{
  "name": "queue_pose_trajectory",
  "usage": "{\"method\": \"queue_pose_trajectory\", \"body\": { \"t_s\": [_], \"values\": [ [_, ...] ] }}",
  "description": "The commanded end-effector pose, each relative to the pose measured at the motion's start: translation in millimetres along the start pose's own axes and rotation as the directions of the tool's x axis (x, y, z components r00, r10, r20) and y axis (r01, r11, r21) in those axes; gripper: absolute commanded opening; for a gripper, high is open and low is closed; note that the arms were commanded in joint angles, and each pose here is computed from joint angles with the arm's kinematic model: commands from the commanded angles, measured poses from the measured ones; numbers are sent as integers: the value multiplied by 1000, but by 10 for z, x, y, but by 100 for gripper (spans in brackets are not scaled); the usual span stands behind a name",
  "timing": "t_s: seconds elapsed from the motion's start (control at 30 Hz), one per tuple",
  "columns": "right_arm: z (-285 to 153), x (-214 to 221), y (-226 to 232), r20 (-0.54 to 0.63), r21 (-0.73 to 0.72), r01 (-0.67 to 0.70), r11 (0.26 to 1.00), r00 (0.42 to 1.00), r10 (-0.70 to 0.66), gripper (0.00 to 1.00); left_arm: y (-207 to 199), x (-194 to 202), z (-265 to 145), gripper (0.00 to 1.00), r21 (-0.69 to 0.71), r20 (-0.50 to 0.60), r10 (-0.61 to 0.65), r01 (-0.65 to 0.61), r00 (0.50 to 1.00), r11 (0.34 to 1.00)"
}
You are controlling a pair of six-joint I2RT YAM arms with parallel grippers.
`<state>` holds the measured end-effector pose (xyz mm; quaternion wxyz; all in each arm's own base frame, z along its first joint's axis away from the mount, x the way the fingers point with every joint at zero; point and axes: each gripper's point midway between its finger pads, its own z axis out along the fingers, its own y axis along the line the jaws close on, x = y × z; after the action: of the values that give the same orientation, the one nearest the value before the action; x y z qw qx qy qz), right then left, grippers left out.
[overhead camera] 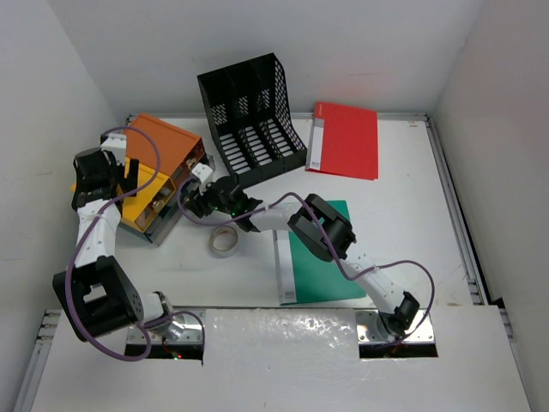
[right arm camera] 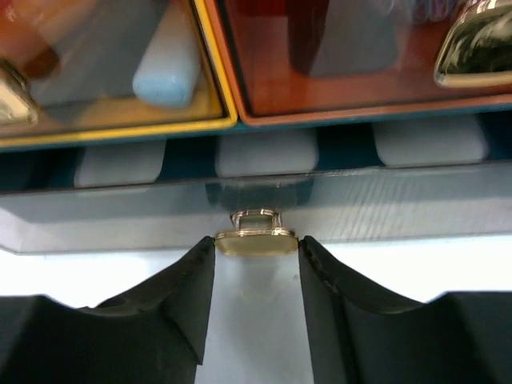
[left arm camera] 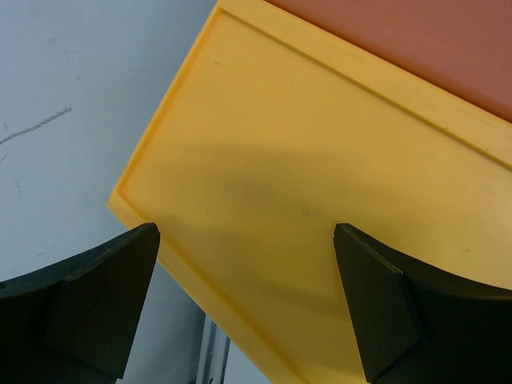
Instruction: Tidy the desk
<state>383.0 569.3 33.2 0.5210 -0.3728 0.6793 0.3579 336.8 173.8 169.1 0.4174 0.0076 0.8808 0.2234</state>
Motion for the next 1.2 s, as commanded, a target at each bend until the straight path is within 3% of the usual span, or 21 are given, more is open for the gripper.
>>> {"method": "queue_pose_trajectory", "body": {
  "t_s": [0.0,0.17,0.43,0.73,1.17],
  "values": [
    [109,-336,33,104,-6,18,1000,994,-17,43,-150,351,-36,91,66,-124,24,-16,992,998],
    [99,-278,-18,97,13,15,1000,995,-16,20,-161,358,-24,91,70,-124,24,-15,992,997],
    [-87,-282,-6,115,11,8,1000,993,-9,0,-142,345,-45,91,65,-123,27,-19,992,998],
    [-598,-337,115,119,-1,-36,999,992,36,0,-126,345,-38,91,54,-123,23,-17,992,998],
    [-1148,-79,168,21,18,-40,999,999,39,1,-132,340,-48,91,62,-128,24,-16,991,998]
  ]
}}
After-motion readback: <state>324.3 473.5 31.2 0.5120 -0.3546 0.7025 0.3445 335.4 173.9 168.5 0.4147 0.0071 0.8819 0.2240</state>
